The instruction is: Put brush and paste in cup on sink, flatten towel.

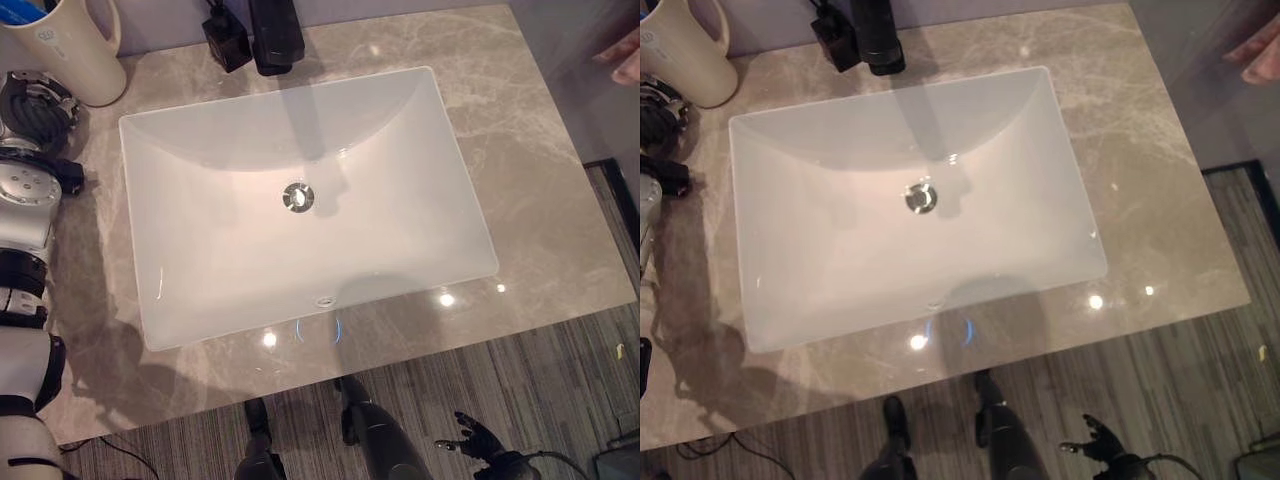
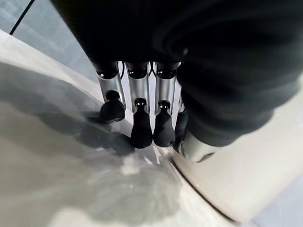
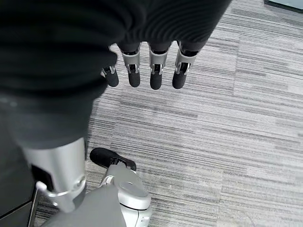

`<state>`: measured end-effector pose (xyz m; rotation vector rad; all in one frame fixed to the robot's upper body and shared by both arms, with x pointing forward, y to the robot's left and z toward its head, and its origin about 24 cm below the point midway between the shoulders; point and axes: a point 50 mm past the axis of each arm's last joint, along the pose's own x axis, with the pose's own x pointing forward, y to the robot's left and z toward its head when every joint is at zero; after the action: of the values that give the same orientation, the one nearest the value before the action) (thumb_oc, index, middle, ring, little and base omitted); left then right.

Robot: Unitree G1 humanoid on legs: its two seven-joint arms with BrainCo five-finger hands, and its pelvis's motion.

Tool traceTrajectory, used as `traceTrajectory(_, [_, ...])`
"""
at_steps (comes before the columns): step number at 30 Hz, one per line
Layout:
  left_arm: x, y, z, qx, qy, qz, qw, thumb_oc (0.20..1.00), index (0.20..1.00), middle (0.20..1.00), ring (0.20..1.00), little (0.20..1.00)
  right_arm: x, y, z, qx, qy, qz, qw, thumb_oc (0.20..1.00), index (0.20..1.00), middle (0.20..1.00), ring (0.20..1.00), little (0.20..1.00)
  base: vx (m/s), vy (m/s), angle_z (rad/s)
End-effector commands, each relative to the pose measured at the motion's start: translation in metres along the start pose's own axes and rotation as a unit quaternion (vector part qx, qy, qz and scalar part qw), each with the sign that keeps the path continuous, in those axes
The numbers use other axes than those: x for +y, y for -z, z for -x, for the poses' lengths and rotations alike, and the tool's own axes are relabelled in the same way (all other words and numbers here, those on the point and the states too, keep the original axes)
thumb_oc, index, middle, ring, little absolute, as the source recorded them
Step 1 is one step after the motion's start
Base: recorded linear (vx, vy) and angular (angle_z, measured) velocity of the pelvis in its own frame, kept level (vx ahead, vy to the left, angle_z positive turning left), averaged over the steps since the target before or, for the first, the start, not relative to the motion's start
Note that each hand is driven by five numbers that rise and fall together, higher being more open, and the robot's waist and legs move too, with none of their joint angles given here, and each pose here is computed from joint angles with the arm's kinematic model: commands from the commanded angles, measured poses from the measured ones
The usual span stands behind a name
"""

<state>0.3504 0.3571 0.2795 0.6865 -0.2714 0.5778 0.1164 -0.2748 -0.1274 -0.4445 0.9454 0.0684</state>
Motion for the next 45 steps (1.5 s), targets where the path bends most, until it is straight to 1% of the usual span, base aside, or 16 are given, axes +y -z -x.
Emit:
traceTrajectory(1, [0.009,-0.01,-0.006,-0.011,-0.01,-0.022,1.0,0.2,0.2,0.2,0.2,0.2,-0.017,0.008,0.008,-0.002,0.013,-0.001,1.0,1.0,1.0,1.0,1.0,1.0,0.0,0.0,0.0])
traceTrajectory(11, [-0.016,-0.015,-0.003,-0.026,0.019,-0.02,0.999,0.2,0.2,0.2,0.2,0.2,-0.012,0.005,0.008,-0.013,0.009,-0.002,1.0,1.0,1.0,1.0,1.0,1.0,0.0,0.0,0.0])
traceTrajectory(14, [-0.027,-0.021,-0.003,-0.034,0.025,-0.007,0.999,0.2,0.2,0.2,0.2,0.2,-0.012,0.0,0.008,-0.025,0.01,-0.006,1.0,1.0,1.0,1.0,1.0,1.0,0.0,0.0,0.0])
traceTrajectory(24, [-0.042,-0.03,-0.002,-0.046,0.034,0.01,0.998,0.2,0.2,0.2,0.2,0.2,-0.01,0.006,0.01,-0.018,0.008,-0.004,1.0,1.0,1.0,1.0,1.0,1.0,0.0,0.0,0.0])
traceTrajectory(36, [-0.052,-0.033,-0.002,-0.045,0.039,0.017,0.998,0.2,0.2,0.2,0.2,0.2,-0.014,0.009,0.013,-0.019,0.008,-0.001,1.0,1.0,1.0,1.0,1.0,1.0,0.0,0.0,0.0])
traceTrajectory(42, [-0.051,-0.018,-0.001,-0.012,0.031,0.004,0.999,0.2,0.2,0.2,0.2,0.2,-0.013,0.011,0.013,-0.015,0.008,0.002,1.0,1.0,1.0,1.0,1.0,1.0,0.0,-0.009,-0.03])
traceTrajectory(45, [-0.053,0.008,0.006,0.03,0.026,-0.023,0.999,0.2,0.2,0.2,0.2,0.2,-0.014,0.015,0.013,-0.001,0.011,0.008,1.0,1.0,1.0,1.0,1.0,1.0,0.0,0.01,-0.1])
